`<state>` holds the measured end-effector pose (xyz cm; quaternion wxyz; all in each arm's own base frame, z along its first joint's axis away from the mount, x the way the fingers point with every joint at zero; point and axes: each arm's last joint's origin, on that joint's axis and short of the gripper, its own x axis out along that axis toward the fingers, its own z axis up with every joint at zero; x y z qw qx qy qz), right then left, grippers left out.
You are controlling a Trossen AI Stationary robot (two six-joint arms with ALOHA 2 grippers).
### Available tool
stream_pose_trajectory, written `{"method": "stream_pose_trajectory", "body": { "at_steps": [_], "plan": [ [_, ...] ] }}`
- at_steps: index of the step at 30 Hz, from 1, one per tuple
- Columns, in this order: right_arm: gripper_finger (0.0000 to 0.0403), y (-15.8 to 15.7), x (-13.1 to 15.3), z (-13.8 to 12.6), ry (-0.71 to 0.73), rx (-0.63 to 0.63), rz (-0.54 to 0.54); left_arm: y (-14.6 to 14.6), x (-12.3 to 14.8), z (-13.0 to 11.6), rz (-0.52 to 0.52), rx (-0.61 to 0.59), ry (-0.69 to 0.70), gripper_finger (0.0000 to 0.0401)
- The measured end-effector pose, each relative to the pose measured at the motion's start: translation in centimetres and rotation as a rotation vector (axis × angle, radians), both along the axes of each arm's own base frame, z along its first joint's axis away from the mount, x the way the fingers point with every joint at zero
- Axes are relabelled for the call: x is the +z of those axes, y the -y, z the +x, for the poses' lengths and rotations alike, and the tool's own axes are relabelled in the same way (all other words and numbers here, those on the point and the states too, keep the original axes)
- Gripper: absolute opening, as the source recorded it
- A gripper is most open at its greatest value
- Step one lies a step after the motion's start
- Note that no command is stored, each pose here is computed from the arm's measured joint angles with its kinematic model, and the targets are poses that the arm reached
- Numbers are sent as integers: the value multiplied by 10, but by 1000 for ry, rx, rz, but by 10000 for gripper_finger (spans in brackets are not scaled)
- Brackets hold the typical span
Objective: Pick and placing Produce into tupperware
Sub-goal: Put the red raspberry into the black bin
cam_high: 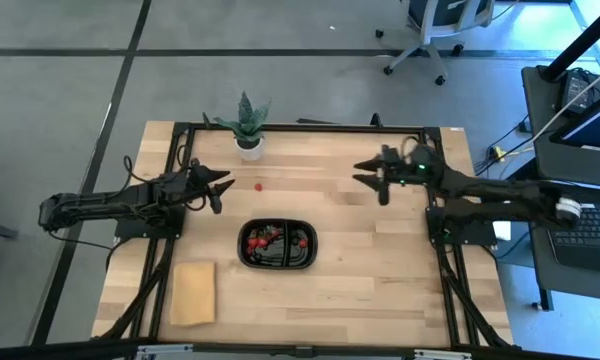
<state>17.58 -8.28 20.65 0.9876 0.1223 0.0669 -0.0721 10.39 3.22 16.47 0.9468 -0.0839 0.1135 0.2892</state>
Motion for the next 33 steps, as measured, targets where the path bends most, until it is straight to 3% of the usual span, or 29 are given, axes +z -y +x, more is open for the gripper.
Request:
{"method": "stream_pose_trajectory", "body": {
  "at_steps": [8, 22, 25, 29, 33],
  "plan": [
    [187, -10, -15, -42, 120, -86, 44, 0, 0, 0, 0, 0, 3, 147],
    [187, -11, -16, -64, 223, -249, -27, 0, 5, 1, 10, -1, 57, 147],
    [187, -10, -16, -65, 222, -278, -28, 0, 13, 3, 50, -16, 125, 147],
    [187, -10, -17, -65, 214, -281, -37, 1, 27, 6, 201, -121, 143, 147],
    [187, -10, -16, -65, 212, -284, -62, 0, 41, 14, 198, -138, 78, 147]
  ]
}}
